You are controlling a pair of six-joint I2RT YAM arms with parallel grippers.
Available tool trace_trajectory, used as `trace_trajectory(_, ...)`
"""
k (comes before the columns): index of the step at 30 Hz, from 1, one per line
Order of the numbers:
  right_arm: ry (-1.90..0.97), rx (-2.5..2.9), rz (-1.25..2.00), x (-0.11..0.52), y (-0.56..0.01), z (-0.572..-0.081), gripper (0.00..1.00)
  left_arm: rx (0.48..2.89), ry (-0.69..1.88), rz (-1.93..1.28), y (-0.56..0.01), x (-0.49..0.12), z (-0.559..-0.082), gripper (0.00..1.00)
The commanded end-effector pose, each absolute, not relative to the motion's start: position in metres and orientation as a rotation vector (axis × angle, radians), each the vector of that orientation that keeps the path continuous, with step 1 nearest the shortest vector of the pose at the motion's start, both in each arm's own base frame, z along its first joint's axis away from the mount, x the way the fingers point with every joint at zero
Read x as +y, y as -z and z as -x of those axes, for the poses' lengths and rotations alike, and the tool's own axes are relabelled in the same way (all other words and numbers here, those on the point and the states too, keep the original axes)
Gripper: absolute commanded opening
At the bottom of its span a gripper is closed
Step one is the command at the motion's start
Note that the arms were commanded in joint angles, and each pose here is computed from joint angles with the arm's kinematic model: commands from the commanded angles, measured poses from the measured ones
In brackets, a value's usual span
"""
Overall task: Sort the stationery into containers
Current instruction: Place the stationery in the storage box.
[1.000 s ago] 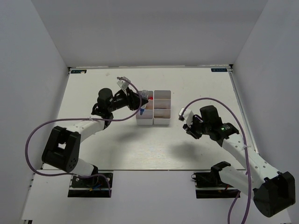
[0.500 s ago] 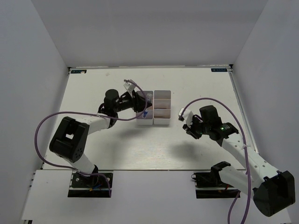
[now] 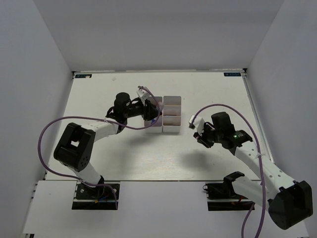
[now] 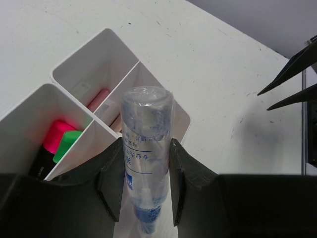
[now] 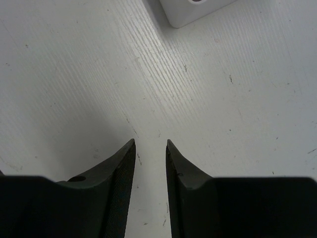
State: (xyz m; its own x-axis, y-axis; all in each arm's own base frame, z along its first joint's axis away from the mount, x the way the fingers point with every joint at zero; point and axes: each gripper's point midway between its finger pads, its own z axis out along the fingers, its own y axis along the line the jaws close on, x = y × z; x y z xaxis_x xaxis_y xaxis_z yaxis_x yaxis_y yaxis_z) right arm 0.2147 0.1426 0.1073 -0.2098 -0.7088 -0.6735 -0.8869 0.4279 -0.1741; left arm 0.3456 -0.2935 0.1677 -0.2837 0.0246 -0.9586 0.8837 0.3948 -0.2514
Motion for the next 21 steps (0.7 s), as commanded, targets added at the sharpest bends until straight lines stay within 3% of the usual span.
trace_trajectory(1,-0.336,1.969,1.367,0.144,-0.104,-0.213,0.35,1.580,1.017,-0.889,-0.174,-0.298,-0.349,0.01)
trace_trajectory(21,-0.343,1.978,1.380,0.145,-0.099,-0.213,0.35,1.581,0.866,-1.107,-0.145,-0.303,-0.338,0.01)
